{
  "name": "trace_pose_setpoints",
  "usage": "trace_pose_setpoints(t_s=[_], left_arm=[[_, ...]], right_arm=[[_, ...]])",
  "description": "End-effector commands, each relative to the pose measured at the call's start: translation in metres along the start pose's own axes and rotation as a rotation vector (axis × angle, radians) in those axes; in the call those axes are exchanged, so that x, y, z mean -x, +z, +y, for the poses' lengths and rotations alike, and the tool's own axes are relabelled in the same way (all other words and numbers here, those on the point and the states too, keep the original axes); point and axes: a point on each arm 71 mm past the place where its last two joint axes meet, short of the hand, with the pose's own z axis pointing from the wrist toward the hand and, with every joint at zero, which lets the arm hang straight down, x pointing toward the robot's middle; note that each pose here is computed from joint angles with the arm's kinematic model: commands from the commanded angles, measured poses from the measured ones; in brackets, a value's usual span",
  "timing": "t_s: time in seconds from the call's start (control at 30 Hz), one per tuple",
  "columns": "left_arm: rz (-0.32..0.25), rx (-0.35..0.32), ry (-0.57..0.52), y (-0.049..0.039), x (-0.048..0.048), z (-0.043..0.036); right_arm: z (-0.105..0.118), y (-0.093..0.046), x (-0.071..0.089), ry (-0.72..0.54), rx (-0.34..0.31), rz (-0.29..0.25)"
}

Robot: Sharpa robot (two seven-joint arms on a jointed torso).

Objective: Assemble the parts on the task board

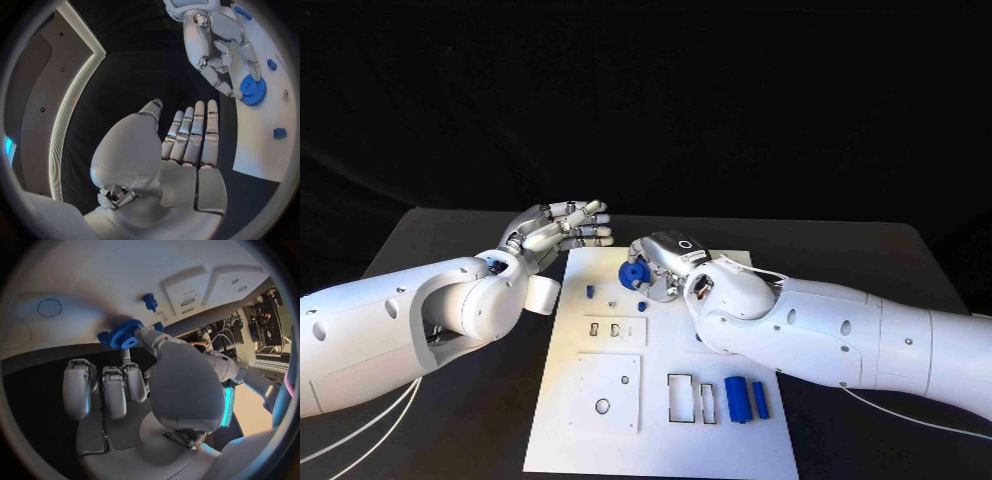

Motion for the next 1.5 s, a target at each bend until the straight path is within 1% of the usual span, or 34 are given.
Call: trace_pose_setpoints(t_s=[0.03,0.27,0.7,0.97,1.2,1.37,1.5], left_arm=[[0.013,-0.011,-0.006,0.0005,-0.0019,-0.0016],[0.013,-0.011,-0.006,0.0004,-0.0016,-0.0016],[0.016,-0.008,-0.007,0.0007,-0.0021,-0.0014],[0.019,-0.007,-0.009,0.0008,-0.0028,-0.0012],[0.013,-0.007,-0.006,0.0011,-0.0006,-0.0011],[0.012,-0.008,-0.006,0.0014,0.0001,-0.0010],[0.009,-0.009,-0.005,0.0010,0.0014,-0.0012]], right_arm=[[0.000,0.001,-0.001,-0.034,0.007,0.000],[-0.003,0.002,-0.002,-0.042,-0.005,-0.002],[-0.002,0.003,-0.002,-0.034,0.003,-0.012],[-0.003,0.003,-0.003,-0.019,0.001,0.011],[-0.005,0.000,-0.004,-0.006,-0.005,0.027],[-0.010,-0.007,-0.001,0.010,-0.012,0.021],[-0.022,-0.023,0.006,0.054,-0.030,0.013]])
